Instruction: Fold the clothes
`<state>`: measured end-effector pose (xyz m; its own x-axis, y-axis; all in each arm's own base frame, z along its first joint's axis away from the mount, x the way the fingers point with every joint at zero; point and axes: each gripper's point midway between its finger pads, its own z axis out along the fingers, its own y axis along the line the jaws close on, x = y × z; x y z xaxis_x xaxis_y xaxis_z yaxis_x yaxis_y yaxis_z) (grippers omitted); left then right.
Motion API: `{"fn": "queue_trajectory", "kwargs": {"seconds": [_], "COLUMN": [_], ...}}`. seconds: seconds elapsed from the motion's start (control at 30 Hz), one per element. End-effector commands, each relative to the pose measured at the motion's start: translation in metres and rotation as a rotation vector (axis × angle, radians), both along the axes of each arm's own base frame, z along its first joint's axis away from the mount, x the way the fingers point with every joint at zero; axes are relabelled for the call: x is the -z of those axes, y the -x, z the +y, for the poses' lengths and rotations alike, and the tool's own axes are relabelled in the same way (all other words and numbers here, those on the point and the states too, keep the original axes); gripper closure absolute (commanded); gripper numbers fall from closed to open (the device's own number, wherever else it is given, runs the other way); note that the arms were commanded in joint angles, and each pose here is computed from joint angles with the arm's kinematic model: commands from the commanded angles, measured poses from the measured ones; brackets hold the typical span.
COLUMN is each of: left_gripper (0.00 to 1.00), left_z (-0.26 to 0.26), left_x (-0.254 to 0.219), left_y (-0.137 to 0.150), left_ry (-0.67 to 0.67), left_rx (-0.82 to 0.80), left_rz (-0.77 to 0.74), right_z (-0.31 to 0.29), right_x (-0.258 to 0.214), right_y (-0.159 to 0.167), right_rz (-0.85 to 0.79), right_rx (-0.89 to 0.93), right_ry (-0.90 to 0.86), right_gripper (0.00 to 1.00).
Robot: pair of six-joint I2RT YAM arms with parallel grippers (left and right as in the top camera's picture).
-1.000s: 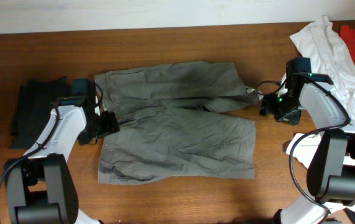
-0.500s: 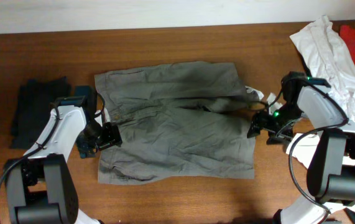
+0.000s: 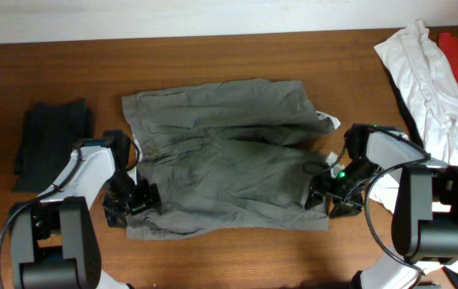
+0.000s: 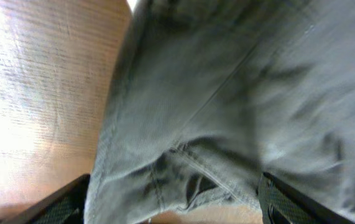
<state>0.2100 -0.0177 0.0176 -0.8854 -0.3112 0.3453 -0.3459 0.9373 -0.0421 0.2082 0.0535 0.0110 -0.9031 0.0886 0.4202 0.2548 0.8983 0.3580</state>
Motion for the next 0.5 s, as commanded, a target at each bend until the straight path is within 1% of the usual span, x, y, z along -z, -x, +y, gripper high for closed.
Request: {"fn": "queue_trajectory", "kwargs": {"seconds": [0.0,0.2,0.33,0.4,0.43,0.47], "left_gripper": [0.17,0.16,0.16,0.16,0.17,0.17], "left_z": [-0.003,-0.003,-0.004,-0.005,-0.009,-0.012], "left_x": [0.003,0.007,0.021,0.028,0.030,0.032], "left_y": [0.017,0.042,0.044,0.042,0.041,0.038], "left_ry": [0.018,0.017,0.021,0.023,0.044,0.062], "left_rx": [-0.001,0.000,-0.002,-0.003,-0.011,-0.018], "left_rz": [0.059,0.135,0.108,0.081,0.071,0.055], "right_z": [0.010,0.012,0.017,0.020,0.021,0.021], "right_x": [0.004,0.014,0.018,0.021,0.021,0.022], "right_y": [0.018,0.039,0.045,0.045,0.045,0.044], "right_rz": [0.031,0.074,0.072,0.064,0.061,0.056], "right_rx": [-0.023,-0.019,-0.007,0.000,0.002,0.003], "right_ry": [-0.027,-0.038,-0.069,-0.083,-0.086,-0.088], "right_gripper": [0.26,0.26,0.27,0.31,0.34,0.39]}}
